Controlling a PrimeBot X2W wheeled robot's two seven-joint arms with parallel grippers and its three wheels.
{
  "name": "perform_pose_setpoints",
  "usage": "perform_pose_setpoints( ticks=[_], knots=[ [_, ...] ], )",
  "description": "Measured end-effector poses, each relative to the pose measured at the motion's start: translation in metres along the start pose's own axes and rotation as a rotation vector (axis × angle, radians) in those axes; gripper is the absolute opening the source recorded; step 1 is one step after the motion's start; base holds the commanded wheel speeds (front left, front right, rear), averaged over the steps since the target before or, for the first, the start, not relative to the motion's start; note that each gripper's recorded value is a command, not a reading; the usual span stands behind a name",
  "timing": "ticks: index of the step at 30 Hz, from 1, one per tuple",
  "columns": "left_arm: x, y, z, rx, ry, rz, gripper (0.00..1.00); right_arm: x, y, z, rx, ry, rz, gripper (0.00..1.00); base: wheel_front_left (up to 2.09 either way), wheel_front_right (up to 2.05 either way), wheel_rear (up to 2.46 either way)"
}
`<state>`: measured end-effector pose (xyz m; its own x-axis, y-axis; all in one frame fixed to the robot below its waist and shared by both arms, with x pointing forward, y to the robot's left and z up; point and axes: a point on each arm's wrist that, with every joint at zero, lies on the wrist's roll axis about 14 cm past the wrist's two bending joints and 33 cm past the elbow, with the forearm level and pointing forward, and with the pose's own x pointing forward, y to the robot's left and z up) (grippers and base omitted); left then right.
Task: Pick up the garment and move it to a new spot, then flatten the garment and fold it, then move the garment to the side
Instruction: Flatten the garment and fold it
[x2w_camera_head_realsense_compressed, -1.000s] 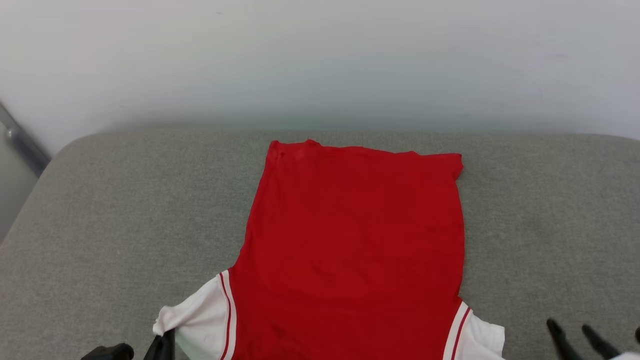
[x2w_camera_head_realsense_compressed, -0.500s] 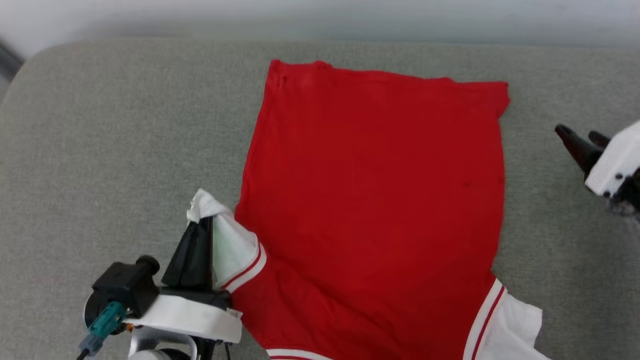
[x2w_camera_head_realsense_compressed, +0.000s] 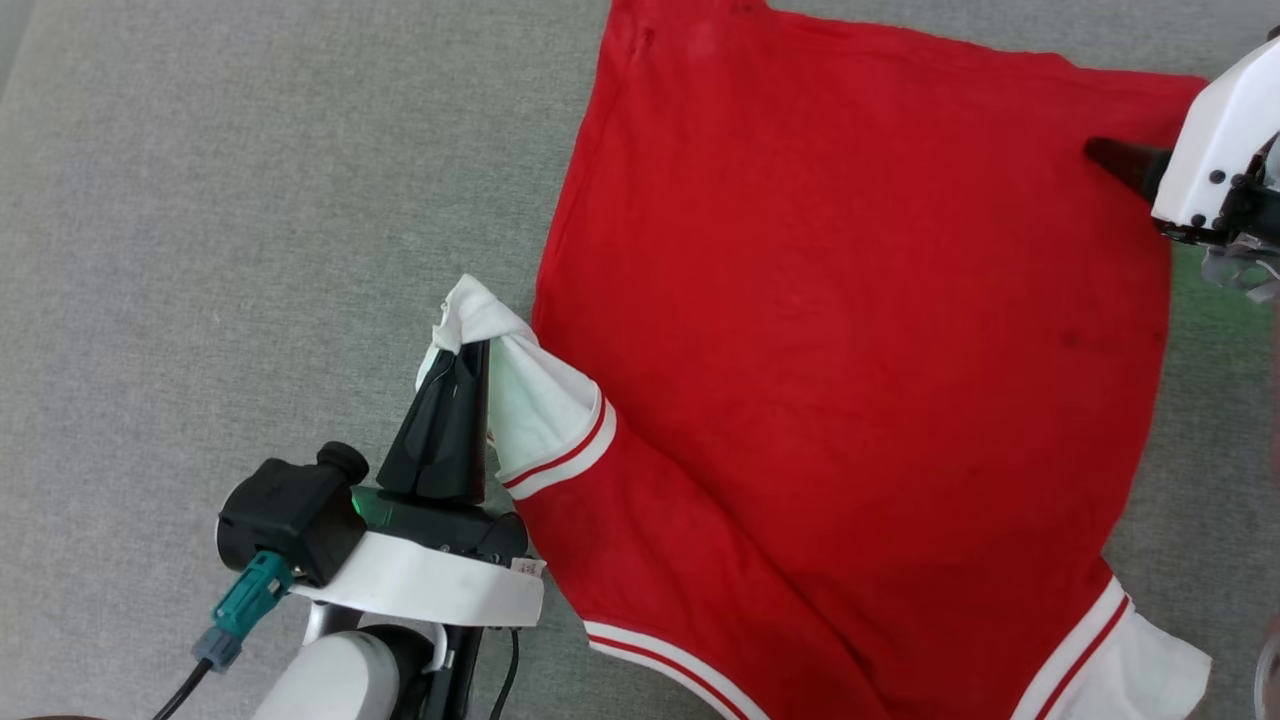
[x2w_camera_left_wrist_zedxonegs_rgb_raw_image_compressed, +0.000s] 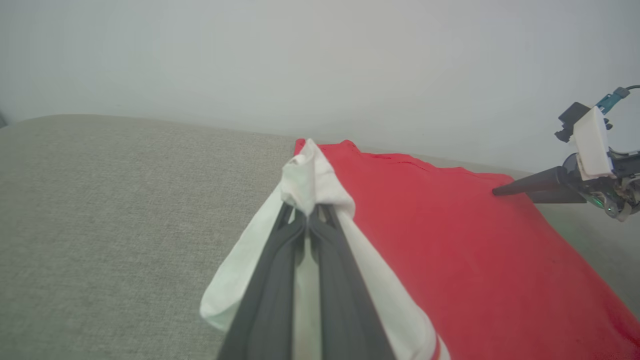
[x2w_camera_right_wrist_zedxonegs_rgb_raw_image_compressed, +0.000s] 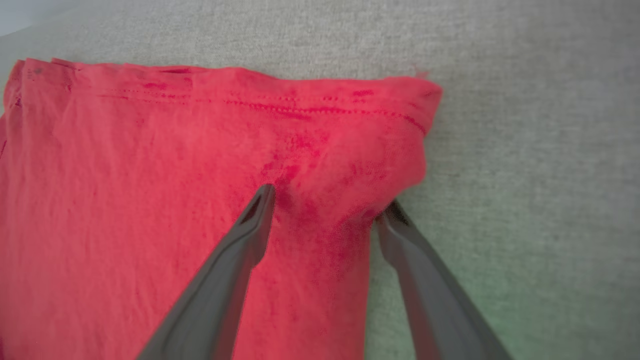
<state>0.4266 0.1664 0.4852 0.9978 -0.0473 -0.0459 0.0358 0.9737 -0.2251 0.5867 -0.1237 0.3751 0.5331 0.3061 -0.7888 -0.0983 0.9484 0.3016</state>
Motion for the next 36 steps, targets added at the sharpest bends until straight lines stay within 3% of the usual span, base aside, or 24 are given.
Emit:
perform_pose_setpoints(
  ticks=[4, 6, 7, 10, 17, 22, 28, 32, 36],
  knots=[
    [-0.001, 0.003, -0.005, 0.003, 0.014, 0.009, 0.0, 0.012, 0.0, -0.011, 0.015, 0.073, -0.001, 1.0, 0.0, 0.0, 0.0],
    [-0.001, 0.004, -0.004, 0.005, 0.011, 0.011, 0.0, 0.013, 0.001, -0.012, 0.016, 0.089, -0.003, 0.25, 0.0, 0.0, 0.0],
    [-0.002, 0.004, -0.004, 0.005, 0.011, 0.012, 0.0, 0.013, 0.001, -0.012, 0.015, 0.086, -0.002, 0.0, 0.0, 0.0, 0.0],
    [-0.003, 0.004, -0.004, 0.004, 0.011, 0.013, 0.0, 0.009, 0.005, -0.007, -0.006, 0.055, -0.001, 0.0, 0.0, 0.0, 0.0],
    [-0.01, 0.003, -0.002, 0.004, 0.011, 0.013, 0.0, -0.028, 0.0, 0.037, -0.2, -0.155, -0.073, 0.0, 0.0, 0.0, 0.0],
    [-0.022, 0.008, -0.001, 0.005, 0.022, 0.027, 0.0, -0.065, -0.003, 0.032, -0.269, -0.232, -0.075, 0.0, 0.0, 0.0, 0.0],
    [-0.048, 0.022, -0.002, 0.02, 0.05, 0.071, 0.0, -0.12, -0.016, -0.019, -0.307, -0.239, -0.08, 0.0, 0.0, 0.0, 0.0],
    [-0.065, 0.028, 0.002, 0.026, 0.053, 0.087, 0.0, -0.159, -0.035, -0.077, -0.304, -0.19, -0.127, 0.0, 0.0, 0.0, 0.0],
    [-0.074, 0.022, 0.009, 0.022, 0.034, 0.067, 0.0, -0.188, -0.042, -0.147, -0.221, -0.116, -0.141, 0.0, 0.0, 0.0, 0.0]
  ],
)
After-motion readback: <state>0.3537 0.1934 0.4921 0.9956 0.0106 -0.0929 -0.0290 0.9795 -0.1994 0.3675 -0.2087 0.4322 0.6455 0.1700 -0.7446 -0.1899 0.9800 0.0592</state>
